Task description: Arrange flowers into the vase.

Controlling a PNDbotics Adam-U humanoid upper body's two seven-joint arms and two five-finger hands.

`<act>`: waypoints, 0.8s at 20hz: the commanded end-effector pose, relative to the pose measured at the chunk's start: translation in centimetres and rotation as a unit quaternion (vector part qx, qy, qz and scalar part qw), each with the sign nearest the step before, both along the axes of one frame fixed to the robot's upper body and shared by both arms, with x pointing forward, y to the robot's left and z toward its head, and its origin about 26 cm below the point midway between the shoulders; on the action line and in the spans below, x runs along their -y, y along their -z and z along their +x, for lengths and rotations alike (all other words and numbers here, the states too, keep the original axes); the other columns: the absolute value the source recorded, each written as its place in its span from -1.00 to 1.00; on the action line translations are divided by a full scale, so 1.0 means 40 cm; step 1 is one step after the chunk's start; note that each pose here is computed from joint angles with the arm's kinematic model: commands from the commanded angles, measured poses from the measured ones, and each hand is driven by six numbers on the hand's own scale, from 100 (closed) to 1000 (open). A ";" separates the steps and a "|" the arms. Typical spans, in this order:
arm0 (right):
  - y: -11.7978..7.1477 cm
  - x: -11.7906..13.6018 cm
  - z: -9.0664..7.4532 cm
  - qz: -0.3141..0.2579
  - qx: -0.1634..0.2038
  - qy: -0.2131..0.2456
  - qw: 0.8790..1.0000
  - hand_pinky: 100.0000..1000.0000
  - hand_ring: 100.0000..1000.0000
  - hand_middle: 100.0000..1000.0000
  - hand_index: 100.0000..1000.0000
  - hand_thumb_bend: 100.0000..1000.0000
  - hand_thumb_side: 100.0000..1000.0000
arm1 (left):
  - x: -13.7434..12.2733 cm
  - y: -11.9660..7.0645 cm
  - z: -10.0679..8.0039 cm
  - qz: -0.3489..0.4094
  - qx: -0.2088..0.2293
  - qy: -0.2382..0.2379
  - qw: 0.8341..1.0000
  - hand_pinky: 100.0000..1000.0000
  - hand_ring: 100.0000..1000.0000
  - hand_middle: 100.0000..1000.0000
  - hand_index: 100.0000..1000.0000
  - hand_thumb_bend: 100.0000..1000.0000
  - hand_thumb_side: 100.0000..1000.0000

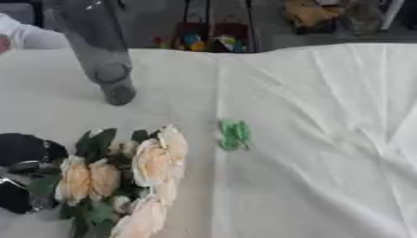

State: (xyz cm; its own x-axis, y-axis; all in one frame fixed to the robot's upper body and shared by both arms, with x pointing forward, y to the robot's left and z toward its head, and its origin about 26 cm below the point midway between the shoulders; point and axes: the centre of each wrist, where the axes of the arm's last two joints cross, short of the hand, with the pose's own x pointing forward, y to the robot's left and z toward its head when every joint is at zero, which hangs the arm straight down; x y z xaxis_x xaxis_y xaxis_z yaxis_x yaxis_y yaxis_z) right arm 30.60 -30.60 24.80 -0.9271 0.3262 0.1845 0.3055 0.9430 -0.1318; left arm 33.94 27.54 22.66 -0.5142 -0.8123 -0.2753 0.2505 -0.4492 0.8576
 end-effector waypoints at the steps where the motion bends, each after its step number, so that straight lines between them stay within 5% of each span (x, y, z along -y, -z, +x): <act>1: -0.025 0.005 -0.012 -0.016 0.016 0.000 1.000 0.00 0.52 -0.03 0.47 -1.00 0.69 | 0.003 -0.035 -0.005 0.000 0.047 0.001 0.999 0.29 0.20 0.28 0.49 -0.66 0.18; 7: -0.025 0.006 -0.012 -0.016 0.016 0.000 1.000 0.00 0.52 -0.03 0.46 -1.00 0.68 | -0.002 -0.012 0.006 -0.013 0.077 -0.007 0.997 0.07 -0.04 0.06 0.34 -0.71 0.12; 16: -0.025 0.009 -0.013 -0.013 0.017 0.004 1.000 0.00 0.52 -0.03 0.45 -1.00 0.68 | -0.010 0.013 0.025 -0.022 0.060 -0.009 0.998 -0.24 -0.31 -0.20 0.07 -0.81 0.01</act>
State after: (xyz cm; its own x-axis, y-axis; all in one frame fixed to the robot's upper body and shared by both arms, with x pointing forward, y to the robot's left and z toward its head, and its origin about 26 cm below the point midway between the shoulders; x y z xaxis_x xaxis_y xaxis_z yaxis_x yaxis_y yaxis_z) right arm 30.59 -30.64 24.79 -0.9272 0.3264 0.1837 0.3052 0.9427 -0.1345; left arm 34.82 27.70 21.15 -0.4720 -0.8353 -0.2819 0.1747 -0.4020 0.8988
